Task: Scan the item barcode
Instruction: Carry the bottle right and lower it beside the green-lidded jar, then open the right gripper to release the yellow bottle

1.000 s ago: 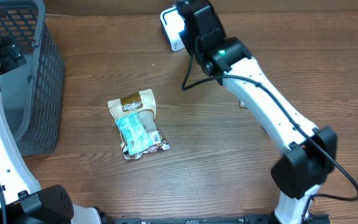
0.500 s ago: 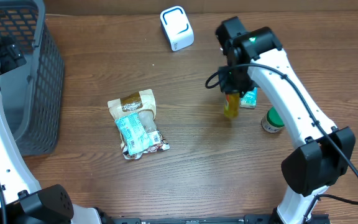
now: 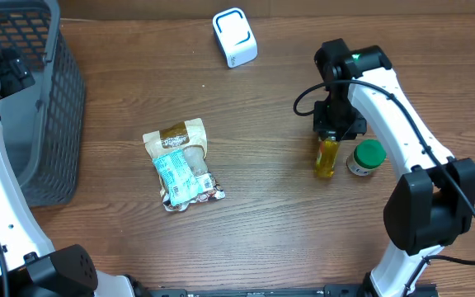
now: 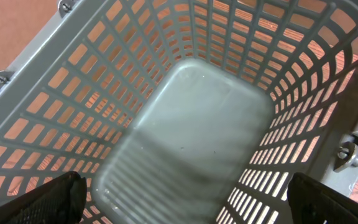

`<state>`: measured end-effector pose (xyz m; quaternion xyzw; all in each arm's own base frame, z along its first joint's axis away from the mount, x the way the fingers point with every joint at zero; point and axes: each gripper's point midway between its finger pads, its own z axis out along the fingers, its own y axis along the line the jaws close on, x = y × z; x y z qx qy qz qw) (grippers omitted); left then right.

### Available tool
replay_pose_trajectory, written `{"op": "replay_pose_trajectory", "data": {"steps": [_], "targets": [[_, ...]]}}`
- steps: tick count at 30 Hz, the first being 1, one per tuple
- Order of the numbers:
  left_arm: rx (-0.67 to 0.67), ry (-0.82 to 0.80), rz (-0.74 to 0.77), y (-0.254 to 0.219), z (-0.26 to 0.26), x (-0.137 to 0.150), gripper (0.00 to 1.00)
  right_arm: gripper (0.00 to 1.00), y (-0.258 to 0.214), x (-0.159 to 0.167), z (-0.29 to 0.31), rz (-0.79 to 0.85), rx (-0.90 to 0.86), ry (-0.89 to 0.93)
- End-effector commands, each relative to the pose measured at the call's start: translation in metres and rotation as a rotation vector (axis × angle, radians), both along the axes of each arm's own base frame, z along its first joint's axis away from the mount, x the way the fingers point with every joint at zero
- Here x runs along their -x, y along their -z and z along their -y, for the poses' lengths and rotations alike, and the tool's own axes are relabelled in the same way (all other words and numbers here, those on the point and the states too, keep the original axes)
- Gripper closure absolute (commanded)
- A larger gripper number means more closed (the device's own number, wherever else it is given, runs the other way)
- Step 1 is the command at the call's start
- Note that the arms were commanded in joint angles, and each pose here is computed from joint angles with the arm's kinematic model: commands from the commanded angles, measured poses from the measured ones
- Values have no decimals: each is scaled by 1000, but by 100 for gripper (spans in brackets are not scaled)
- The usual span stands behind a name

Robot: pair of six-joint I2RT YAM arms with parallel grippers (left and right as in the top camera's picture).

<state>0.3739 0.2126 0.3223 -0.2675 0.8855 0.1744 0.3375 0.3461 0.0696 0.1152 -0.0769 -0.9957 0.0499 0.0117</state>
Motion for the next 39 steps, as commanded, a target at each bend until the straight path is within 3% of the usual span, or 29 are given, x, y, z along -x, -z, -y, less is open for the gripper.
{"op": "replay_pose_trajectory", "data": {"steps": [1, 11, 20, 30, 39], "targets": [[-11, 22, 7, -5, 2, -2, 0, 96, -5, -11, 14, 68, 33, 57], [-10, 22, 7, -5, 2, -2, 1, 95, -6, -32, 17, 158, 46, 64], [-11, 22, 7, -5, 2, -2, 0, 64, -2, -25, 21, 128, 66, 62], [-10, 22, 7, -5, 2, -2, 1, 64, 7, -18, 19, 100, 52, 62], [-11, 22, 7, -5, 2, -2, 0, 77, 6, -25, 17, 129, 43, 74]]}}
